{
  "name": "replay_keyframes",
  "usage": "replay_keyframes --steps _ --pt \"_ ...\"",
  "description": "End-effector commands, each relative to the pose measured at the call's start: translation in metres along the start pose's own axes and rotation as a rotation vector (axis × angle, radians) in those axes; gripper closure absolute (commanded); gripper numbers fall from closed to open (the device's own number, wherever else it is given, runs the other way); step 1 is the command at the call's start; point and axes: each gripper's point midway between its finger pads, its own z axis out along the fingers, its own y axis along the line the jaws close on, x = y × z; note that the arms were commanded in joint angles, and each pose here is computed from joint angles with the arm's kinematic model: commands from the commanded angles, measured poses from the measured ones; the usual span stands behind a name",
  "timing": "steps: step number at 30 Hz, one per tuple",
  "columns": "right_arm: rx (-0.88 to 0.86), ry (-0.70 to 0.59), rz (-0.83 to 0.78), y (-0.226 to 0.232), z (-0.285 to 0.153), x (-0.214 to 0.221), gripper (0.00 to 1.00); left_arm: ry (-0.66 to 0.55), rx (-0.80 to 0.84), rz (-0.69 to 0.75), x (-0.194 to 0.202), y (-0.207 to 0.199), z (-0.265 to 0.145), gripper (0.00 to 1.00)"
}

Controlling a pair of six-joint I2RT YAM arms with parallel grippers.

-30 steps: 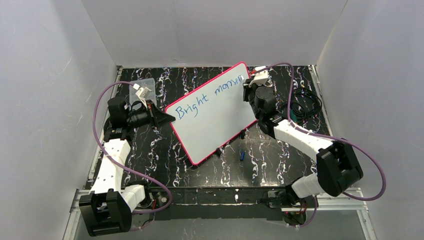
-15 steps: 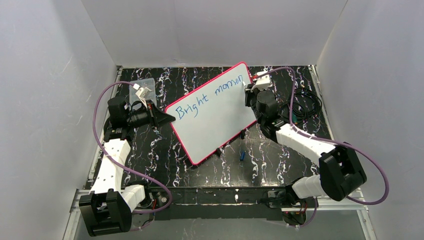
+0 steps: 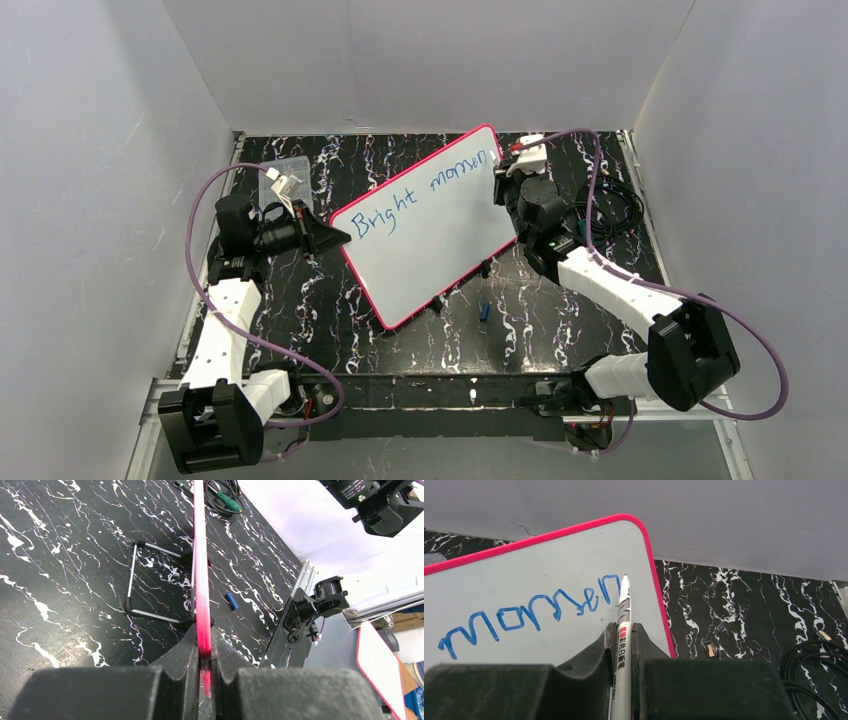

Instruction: Write a sentence on the whiteboard

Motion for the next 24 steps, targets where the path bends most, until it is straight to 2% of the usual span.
replay_keyframes --steps 1,24 --pt "0.007 -0.079 0.003 -0.001 0.011 -0.032 0.99 -0.030 0.037 0.100 -0.011 -0.013 -0.004 1.00" --pt "0.016 -0.040 -0.014 -0.001 0.035 -0.017 0.99 -0.028 0.037 0.099 -0.011 -0.012 -0.003 1.00"
